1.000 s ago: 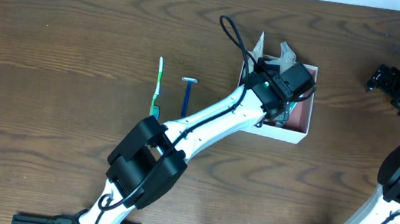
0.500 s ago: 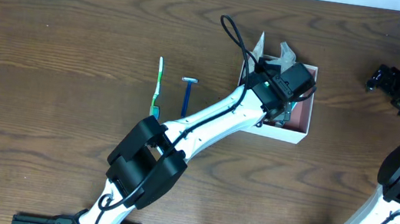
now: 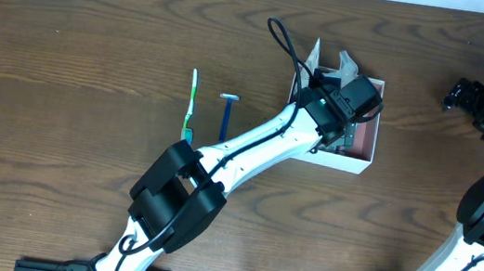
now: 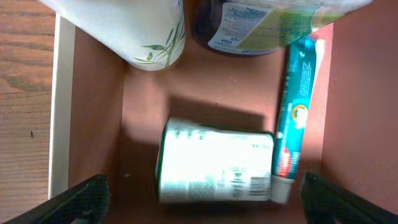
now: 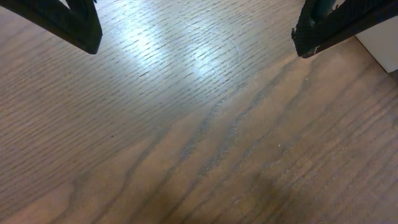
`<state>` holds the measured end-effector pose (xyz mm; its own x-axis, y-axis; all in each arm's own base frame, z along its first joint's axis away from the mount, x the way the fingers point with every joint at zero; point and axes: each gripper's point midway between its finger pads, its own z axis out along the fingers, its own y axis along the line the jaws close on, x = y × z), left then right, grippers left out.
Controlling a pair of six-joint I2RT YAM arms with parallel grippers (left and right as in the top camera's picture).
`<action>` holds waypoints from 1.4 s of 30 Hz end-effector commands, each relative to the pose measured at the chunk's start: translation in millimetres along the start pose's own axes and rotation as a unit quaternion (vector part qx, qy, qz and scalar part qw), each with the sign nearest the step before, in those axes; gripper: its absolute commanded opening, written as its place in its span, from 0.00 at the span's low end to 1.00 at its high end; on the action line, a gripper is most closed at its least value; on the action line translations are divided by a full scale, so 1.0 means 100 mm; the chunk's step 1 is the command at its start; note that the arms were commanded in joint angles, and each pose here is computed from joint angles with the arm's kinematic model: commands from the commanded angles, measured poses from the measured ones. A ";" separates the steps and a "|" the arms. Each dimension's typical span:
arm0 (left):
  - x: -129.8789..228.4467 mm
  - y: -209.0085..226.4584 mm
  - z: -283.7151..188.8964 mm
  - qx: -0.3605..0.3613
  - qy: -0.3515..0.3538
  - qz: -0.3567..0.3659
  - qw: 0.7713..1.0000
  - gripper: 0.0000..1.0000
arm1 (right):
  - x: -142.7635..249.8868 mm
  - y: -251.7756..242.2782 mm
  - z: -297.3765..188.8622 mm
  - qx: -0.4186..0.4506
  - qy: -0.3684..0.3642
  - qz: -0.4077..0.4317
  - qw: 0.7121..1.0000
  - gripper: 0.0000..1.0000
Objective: Pack container
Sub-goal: 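Move the left gripper to the blue razor and grasp it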
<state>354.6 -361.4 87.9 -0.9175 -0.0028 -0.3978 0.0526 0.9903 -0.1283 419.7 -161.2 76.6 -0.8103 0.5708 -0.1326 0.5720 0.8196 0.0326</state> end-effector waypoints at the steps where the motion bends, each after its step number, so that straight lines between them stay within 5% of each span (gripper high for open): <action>1: 0.00 0.05 0.06 -0.010 0.000 0.003 1.000 0.98 | -0.01 -0.05 -0.01 0.005 -0.002 0.008 1.000 0.99; 12: -0.29 0.03 -0.53 0.025 -0.040 0.026 0.999 0.98 | -0.01 -0.05 -0.01 0.005 -0.002 0.008 1.000 0.99; 25: -0.51 0.87 -1.41 -0.011 -0.046 0.026 0.999 0.98 | -0.01 -0.05 -0.01 0.005 -0.002 0.008 1.000 0.99; 35: -0.33 1.85 -0.98 -0.120 0.041 -0.033 0.991 0.98 | -0.01 -0.05 -0.01 0.005 -0.002 0.008 1.000 0.99; 42: -0.07 2.19 -0.47 -0.118 0.085 -0.033 0.989 0.98 | -0.01 -0.05 -0.01 0.005 -0.002 0.008 1.000 0.99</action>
<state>358.2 -146.1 131.0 -0.9499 -0.1090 -0.2929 -0.1345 0.9886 0.0683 419.7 -161.2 76.6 -0.8103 0.5708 -0.1326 0.5720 0.8196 0.0326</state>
